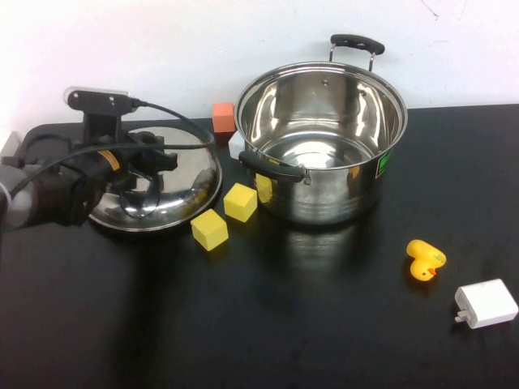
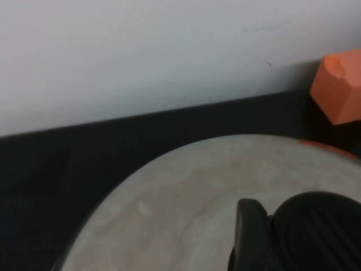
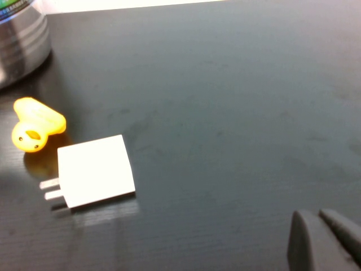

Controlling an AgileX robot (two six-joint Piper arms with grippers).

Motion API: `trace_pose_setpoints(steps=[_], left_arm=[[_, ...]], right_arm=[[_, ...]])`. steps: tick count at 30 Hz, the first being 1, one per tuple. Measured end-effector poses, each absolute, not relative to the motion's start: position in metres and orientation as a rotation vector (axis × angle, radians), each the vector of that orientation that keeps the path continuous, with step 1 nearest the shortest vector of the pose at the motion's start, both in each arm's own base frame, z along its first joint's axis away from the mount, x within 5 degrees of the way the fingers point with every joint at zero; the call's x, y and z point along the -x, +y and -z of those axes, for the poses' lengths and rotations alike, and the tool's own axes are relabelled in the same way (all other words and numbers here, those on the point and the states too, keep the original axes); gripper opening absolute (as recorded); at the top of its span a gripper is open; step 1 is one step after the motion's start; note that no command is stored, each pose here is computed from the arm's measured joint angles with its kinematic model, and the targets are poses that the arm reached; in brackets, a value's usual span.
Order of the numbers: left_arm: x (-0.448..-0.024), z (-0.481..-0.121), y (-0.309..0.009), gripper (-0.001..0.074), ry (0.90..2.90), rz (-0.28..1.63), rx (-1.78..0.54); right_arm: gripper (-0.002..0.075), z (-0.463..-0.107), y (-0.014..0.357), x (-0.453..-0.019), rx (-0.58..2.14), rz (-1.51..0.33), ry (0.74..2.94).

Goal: Cover the pot
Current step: Pick up the pot lid, then place the pot lid on the pot

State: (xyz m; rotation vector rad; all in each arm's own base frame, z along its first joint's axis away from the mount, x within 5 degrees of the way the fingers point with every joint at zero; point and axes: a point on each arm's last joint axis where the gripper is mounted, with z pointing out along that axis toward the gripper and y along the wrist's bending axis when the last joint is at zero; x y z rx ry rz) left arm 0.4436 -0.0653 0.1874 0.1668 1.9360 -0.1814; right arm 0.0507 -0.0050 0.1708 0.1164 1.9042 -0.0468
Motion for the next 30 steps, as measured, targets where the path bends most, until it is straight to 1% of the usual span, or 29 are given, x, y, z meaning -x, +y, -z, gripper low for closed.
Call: trace_pose_setpoints(steps=[3,10,14,17,22,25,27,30], left_arm=[[-0.437,-0.209,-0.064,0.0323,1.92,0.156,-0.18],[-0.424,-0.286,-0.064,0.0323,1.763,0.151,-0.173],[-0.419,-0.318,-0.076,0.0323,1.715,0.155,-0.201],[-0.414,-0.334,-0.101,0.0323,1.696,0.194,-0.241],[-0.397,-0.349,-0.168,0.0323,1.635,0.303,-0.387],[-0.393,-0.351,-0.201,0.0323,1.605,0.352,-0.455],[-0.394,-0.351,-0.216,0.0323,1.589,0.374,-0.478],[-0.399,-0.349,-0.229,0.0323,1.58,0.402,-0.481]], right_arm=[[-0.0002,-0.171,-0.005,-0.051,-0.116,0.047,1.904],[-0.0002,-0.171,-0.005,-0.051,-0.116,0.047,1.904],[-0.0002,-0.171,-0.005,-0.051,-0.116,0.047,1.904],[-0.0002,-0.171,-0.005,-0.051,-0.116,0.047,1.904],[-0.0002,-0.171,-0.005,-0.051,-0.116,0.047,1.904],[-0.0002,-0.171,-0.005,-0.051,-0.116,0.047,1.904],[-0.0002,-0.171,-0.005,-0.051,-0.116,0.047,1.904],[-0.0002,-0.171,-0.005,-0.051,-0.116,0.047,1.904]])
